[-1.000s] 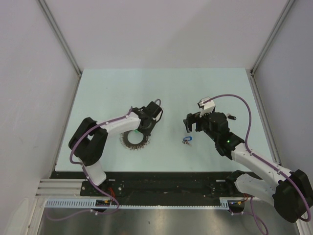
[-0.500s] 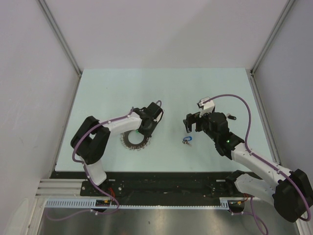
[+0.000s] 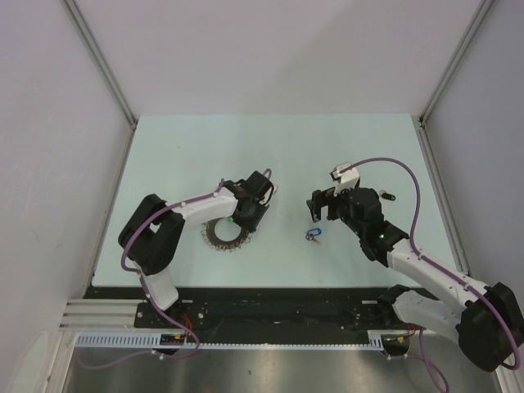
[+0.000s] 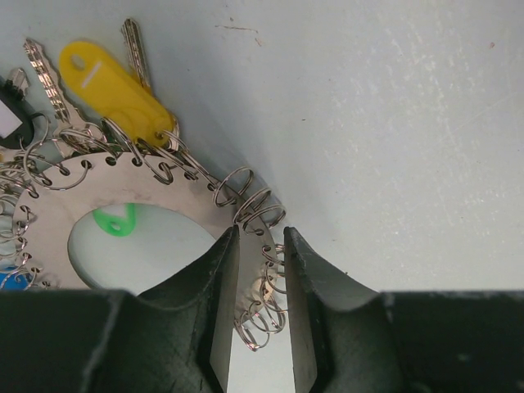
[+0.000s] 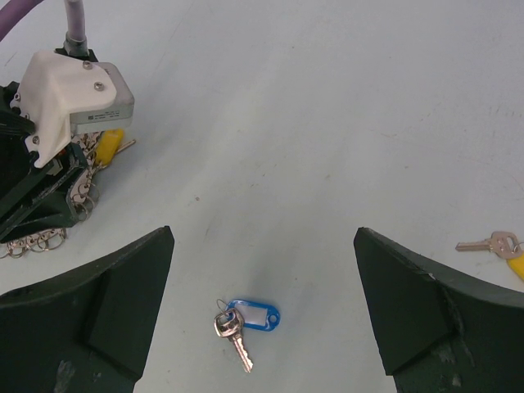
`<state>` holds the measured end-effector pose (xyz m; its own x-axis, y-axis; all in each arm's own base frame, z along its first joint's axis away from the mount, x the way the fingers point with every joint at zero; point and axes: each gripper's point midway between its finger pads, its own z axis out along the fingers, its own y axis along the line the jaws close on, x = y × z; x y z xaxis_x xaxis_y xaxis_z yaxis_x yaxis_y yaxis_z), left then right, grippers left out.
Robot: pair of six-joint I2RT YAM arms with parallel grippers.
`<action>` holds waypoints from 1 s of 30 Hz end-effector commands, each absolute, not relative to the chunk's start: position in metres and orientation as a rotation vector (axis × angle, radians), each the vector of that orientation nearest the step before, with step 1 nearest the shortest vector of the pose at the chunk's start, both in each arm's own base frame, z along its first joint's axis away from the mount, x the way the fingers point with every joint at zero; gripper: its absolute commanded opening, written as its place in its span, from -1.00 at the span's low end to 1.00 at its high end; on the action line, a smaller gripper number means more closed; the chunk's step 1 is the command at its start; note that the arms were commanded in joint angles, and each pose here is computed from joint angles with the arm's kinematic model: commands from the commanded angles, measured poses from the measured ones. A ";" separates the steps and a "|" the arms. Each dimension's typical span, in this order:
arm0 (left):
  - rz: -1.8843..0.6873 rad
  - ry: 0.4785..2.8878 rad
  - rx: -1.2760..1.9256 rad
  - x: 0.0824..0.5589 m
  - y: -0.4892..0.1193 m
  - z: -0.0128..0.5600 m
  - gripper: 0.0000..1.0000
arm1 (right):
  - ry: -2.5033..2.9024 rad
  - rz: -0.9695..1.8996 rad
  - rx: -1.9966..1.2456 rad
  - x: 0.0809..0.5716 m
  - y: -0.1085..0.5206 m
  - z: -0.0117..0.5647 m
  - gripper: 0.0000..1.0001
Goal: Put the keys on the keyring
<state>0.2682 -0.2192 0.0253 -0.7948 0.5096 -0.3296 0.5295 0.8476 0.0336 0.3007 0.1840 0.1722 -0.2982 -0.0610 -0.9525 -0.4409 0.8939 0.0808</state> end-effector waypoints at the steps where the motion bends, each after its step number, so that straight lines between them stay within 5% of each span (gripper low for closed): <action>1: -0.103 2.679 0.815 0.270 -0.222 0.026 -0.34 | 1.804 0.395 -0.387 0.304 0.188 0.182 0.95; 12: -0.072 2.703 0.838 0.266 -0.219 0.018 -0.47 | 1.806 0.395 -0.386 0.304 0.188 0.181 0.95; 22: -0.080 2.710 0.831 0.260 -0.218 0.025 -0.99 | 1.798 0.399 -0.388 0.303 0.189 0.184 0.94; 30: -0.108 2.604 0.793 0.264 -0.215 0.066 -0.99 | 1.743 0.464 -0.397 0.294 0.195 0.203 0.95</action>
